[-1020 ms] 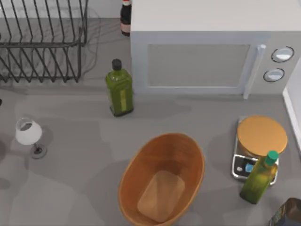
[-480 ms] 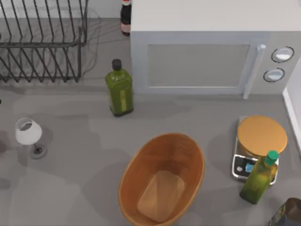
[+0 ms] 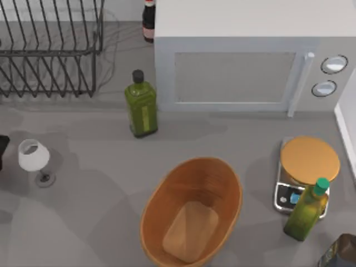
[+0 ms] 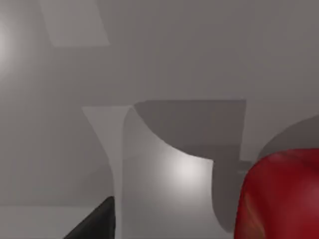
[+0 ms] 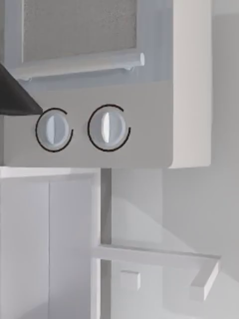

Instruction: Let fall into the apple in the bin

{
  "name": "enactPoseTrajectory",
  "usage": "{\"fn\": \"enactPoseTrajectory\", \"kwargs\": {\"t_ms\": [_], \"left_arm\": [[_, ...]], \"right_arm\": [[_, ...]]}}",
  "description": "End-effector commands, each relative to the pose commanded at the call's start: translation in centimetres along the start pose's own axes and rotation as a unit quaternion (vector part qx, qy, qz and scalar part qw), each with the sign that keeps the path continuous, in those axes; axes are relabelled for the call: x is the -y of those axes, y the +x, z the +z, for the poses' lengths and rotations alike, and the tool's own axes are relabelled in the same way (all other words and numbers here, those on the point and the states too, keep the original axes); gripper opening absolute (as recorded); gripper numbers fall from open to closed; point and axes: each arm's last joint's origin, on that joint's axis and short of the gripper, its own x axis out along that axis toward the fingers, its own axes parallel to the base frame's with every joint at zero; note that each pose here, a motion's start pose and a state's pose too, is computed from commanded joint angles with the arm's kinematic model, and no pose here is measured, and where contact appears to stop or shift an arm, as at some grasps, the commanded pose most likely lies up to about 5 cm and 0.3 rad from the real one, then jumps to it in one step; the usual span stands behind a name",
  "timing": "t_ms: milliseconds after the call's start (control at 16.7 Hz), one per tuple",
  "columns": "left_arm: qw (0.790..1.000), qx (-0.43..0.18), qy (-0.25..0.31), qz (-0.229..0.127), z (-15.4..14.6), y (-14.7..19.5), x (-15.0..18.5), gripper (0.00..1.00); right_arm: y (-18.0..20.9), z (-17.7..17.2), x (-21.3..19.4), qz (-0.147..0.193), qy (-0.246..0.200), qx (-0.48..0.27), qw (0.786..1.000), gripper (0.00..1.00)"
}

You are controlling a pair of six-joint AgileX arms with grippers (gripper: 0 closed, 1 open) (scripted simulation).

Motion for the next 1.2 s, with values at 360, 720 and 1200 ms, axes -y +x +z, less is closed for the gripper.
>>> {"fn": "enactPoseTrajectory", "kwargs": {"t_ms": [360,720,1200], "left_arm": [[1.000,0.000,0.001,-0.001,0.16,0.88,0.89,1.00],[1.000,0.000,0.001,-0.001,0.16,0.88,0.89,0.55],[1.000,0.000,0.001,-0.001,0.16,0.88,0.89,0.00]], "right_arm": [[0.00,0.00,0.00,0.000,0.000,0.000,1.000,1.00],[0.00,0.00,0.00,0.000,0.000,0.000,1.000,1.00],[0.00,0.00,0.00,0.000,0.000,0.000,1.000,1.00]]}}
